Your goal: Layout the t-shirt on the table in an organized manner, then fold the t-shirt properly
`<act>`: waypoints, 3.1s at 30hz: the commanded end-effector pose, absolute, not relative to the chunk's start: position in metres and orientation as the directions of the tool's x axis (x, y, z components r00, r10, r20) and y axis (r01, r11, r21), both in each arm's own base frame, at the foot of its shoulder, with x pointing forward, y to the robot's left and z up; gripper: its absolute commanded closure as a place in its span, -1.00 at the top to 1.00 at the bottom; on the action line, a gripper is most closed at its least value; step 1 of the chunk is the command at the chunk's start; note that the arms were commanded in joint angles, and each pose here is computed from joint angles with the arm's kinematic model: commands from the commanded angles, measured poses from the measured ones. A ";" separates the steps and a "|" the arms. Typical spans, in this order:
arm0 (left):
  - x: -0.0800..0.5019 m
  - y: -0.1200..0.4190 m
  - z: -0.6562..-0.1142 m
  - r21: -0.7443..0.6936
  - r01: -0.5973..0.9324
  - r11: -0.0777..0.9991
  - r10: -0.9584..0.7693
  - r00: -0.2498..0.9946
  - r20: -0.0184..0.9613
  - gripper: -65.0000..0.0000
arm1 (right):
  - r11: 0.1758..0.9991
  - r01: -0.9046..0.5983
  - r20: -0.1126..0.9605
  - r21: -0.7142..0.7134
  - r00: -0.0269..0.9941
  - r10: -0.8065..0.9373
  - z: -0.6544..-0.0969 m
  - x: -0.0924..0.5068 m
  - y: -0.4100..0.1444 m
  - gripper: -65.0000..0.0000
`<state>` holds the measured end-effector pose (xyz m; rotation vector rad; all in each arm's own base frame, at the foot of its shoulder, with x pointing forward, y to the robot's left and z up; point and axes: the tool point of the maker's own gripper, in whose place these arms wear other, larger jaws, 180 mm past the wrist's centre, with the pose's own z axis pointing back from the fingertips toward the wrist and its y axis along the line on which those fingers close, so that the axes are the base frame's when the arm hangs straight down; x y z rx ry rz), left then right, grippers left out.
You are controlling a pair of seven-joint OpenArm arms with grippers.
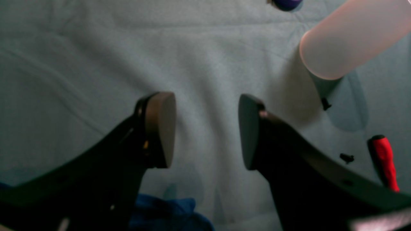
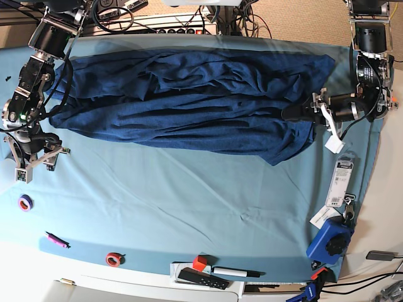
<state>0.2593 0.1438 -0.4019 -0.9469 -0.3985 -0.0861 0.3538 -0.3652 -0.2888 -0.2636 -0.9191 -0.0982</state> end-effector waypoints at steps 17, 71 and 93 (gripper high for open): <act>0.220 0.139 -0.421 -0.782 0.227 0.581 -0.021 0.964 0.264 -0.12 | 0.958 0.205 0.825 -0.202 0.563 0.053 -0.269 0.361 -0.372 -0.05; 0.233 0.126 -0.414 -0.689 0.306 0.657 -0.039 0.926 0.375 -0.13 | 0.958 0.205 0.811 -0.202 0.584 0.046 -0.273 0.358 -0.372 -0.05; 0.263 0.149 -0.403 -0.736 0.145 0.661 0.296 0.851 0.433 -0.13 | 0.953 0.227 0.813 -0.200 0.582 0.032 -0.272 0.358 -0.375 -0.05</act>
